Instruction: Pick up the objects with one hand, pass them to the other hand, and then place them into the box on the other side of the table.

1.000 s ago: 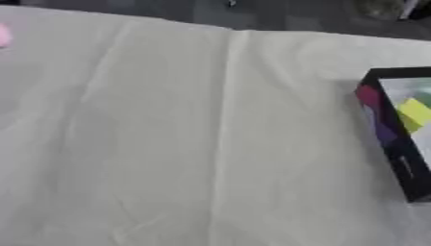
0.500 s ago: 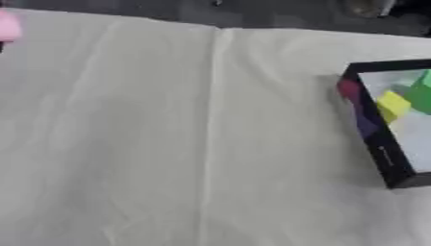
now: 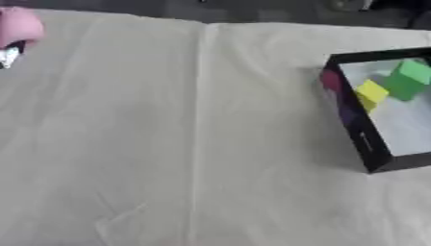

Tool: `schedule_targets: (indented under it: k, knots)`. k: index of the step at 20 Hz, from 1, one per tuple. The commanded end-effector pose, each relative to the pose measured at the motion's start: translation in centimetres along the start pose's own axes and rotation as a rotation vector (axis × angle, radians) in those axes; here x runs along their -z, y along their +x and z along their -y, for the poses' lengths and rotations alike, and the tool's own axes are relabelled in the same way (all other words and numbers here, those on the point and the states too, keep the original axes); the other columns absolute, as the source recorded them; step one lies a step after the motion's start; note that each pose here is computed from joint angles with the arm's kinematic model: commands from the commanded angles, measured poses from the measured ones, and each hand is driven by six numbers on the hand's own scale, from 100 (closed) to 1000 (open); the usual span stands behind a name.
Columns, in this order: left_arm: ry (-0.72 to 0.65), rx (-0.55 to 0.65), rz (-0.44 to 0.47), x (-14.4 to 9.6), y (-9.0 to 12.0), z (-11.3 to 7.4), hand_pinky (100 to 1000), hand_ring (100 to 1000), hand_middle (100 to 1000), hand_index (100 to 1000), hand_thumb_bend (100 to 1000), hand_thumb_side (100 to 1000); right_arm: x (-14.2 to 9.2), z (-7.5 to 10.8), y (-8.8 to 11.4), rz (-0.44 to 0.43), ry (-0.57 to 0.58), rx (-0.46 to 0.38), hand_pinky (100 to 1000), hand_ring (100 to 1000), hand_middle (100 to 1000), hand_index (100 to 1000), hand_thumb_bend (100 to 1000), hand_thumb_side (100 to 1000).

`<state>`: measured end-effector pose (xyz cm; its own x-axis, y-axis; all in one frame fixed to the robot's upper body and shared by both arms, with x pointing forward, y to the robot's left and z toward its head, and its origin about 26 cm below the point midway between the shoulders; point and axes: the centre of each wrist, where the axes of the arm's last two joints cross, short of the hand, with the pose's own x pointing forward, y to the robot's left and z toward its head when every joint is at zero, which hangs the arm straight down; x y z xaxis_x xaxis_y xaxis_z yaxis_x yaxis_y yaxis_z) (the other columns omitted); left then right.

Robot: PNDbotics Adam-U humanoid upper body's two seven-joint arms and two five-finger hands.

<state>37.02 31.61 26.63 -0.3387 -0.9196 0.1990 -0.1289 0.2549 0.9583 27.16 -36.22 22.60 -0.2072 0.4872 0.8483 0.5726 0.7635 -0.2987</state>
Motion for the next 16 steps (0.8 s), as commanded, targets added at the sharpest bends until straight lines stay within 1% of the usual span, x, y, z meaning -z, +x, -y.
schedule_targets:
  k: [1,2,3,5,6,7,12,16]
  knots:
    - [0.024,-0.034,0.061,0.6,1.4,-0.2,734,618,490,412,100,224,1.0,0.3,2.2,0.083,0.055,-0.029,682,779,797,804,421,100]
    - [0.021,-0.055,0.076,0.8,1.8,0.2,734,616,488,411,100,253,1.2,0.2,2.7,0.098,0.072,-0.03,684,780,798,805,422,100]
    - [0.017,-0.077,0.092,1.1,2.1,0.7,735,614,485,409,100,312,1.4,0.0,3.1,0.11,0.09,-0.032,685,781,799,806,422,100]
    - [0.008,-0.131,0.13,1.6,2.9,1.8,735,610,481,406,100,392,1.7,-0.3,4.0,0.131,0.123,-0.037,688,784,802,809,422,100]
    - [0.003,-0.157,0.149,1.9,3.2,2.3,735,609,480,406,100,408,1.8,-0.4,4.4,0.141,0.139,-0.039,689,784,802,809,421,100]
    - [-0.001,-0.18,0.166,2.0,3.6,2.7,735,606,478,404,100,445,1.9,-0.6,4.7,0.15,0.154,-0.041,690,785,803,810,419,100]
    - [-0.005,-0.294,0.244,3.0,5.5,4.8,738,602,472,401,100,486,2.3,-1.6,6.4,0.196,0.237,-0.051,696,788,805,812,436,100]
    - [-0.01,-0.323,0.295,3.7,7.0,6.4,739,602,471,400,100,495,2.3,-2.7,7.6,0.227,0.309,-0.07,702,791,807,813,450,100]
